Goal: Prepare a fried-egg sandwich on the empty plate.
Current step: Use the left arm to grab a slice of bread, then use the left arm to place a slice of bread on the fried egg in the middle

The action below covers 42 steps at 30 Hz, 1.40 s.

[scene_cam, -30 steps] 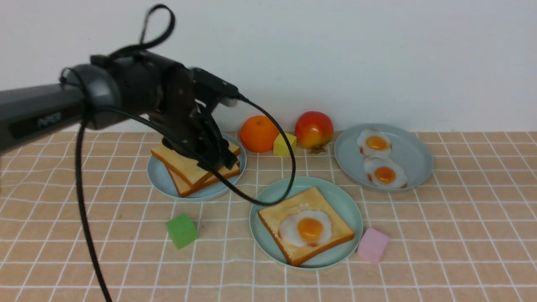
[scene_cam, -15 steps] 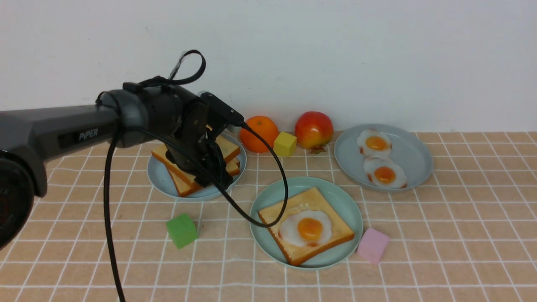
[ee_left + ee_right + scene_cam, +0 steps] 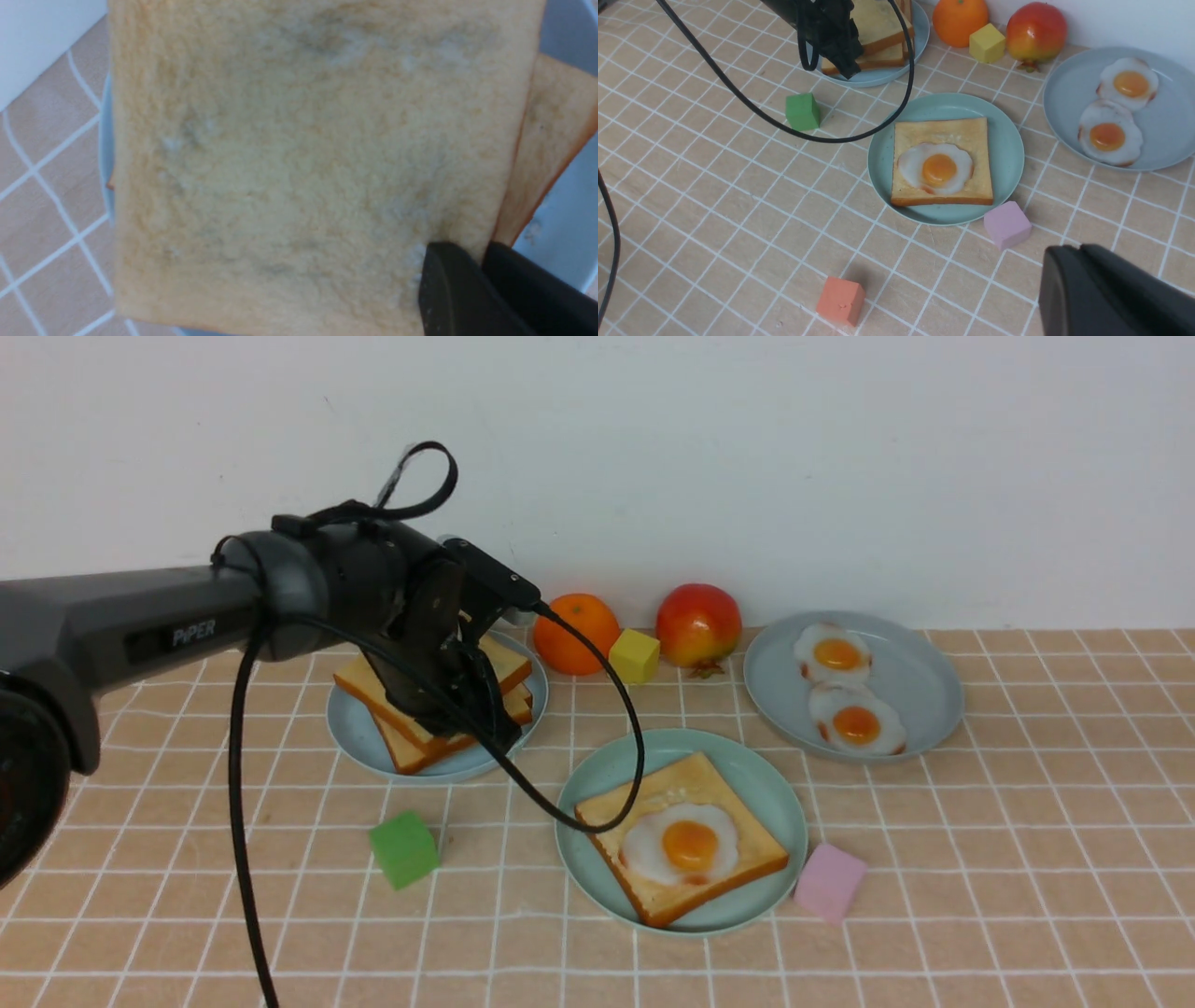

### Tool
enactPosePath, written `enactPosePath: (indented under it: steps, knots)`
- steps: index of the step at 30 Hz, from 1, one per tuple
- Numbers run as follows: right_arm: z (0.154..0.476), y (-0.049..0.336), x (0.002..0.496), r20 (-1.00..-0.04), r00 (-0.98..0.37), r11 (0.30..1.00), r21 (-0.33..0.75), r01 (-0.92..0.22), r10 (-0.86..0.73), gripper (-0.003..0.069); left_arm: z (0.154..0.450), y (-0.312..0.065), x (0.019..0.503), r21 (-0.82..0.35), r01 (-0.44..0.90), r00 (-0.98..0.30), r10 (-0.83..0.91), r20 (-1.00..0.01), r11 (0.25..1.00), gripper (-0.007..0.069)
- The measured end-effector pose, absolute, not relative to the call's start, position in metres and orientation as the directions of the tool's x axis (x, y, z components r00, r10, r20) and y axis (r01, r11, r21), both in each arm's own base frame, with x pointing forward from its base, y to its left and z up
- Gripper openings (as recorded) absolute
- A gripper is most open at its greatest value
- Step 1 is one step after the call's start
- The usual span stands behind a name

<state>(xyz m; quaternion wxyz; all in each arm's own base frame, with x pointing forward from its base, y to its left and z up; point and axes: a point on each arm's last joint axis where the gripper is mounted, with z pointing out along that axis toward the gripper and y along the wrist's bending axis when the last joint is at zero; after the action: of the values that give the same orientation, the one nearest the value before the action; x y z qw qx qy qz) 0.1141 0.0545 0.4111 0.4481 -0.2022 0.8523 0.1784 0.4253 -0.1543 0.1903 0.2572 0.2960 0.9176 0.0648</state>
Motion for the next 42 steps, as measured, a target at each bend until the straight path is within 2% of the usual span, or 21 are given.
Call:
enactPosePath:
  steps: [4, 8, 10, 11, 15, 19, 22, 29, 38, 42]
  knots:
    - [0.411, 0.055, 0.114, -0.836, -0.517, 0.854, 0.125, -0.505, -0.184, 0.0047, 0.224, -0.154, 0.409, 0.272, 0.501, -0.697, 0.570, -0.436, 0.821, 0.0036]
    - [0.411, 0.055, 0.114, -0.834, -0.520, 0.853, 0.127, -0.507, -0.185, 0.0052, 0.261, -0.172, 0.384, 0.262, 0.534, -0.656, 0.589, -0.472, 0.804, 0.0036]
    - [0.410, 0.055, 0.113, -0.829, -0.527, 0.851, 0.130, -0.509, -0.189, 0.0055, 0.278, -0.206, 0.351, 0.259, 0.634, -0.568, 0.666, -0.484, 0.729, 0.0036]
    - [0.410, 0.055, 0.113, -0.828, -0.527, 0.851, 0.130, -0.509, -0.189, 0.0055, 0.279, -0.209, 0.348, 0.259, 0.641, -0.559, 0.671, -0.486, 0.722, 0.0036]
    - [0.408, 0.055, 0.111, -0.812, -0.547, 0.846, 0.135, -0.516, -0.204, 0.0059, 0.260, -0.265, 0.303, 0.258, 0.790, -0.412, 0.793, -0.450, 0.557, 0.0036]
    - [0.407, 0.055, 0.106, -0.802, -0.557, 0.841, 0.137, -0.524, -0.217, 0.0063, 0.235, -0.289, 0.292, 0.255, 0.839, -0.358, 0.841, -0.405, 0.480, 0.0036]
    - [0.407, 0.054, 0.102, -0.796, -0.562, 0.838, 0.137, -0.529, -0.225, 0.0064, 0.222, -0.298, 0.289, 0.254, 0.854, -0.340, 0.857, -0.387, 0.454, 0.0036]
    - [0.410, 0.052, 0.091, -0.811, -0.540, 0.835, 0.126, -0.536, -0.224, 0.0067, 0.203, -0.304, 0.292, 0.259, 0.859, -0.335, 0.868, -0.367, 0.441, 0.0036]
    - [0.411, 0.051, 0.087, -0.818, -0.530, 0.836, 0.119, -0.536, -0.223, 0.0075, 0.200, -0.305, 0.294, 0.250, 0.850, -0.355, 0.855, -0.379, 0.464, 0.0037]
    - [0.411, 0.051, 0.087, -0.818, -0.530, 0.836, 0.119, -0.536, -0.223, 0.0078, 0.200, -0.305, 0.294, 0.251, 0.850, -0.354, 0.855, -0.379, 0.463, 0.0086]
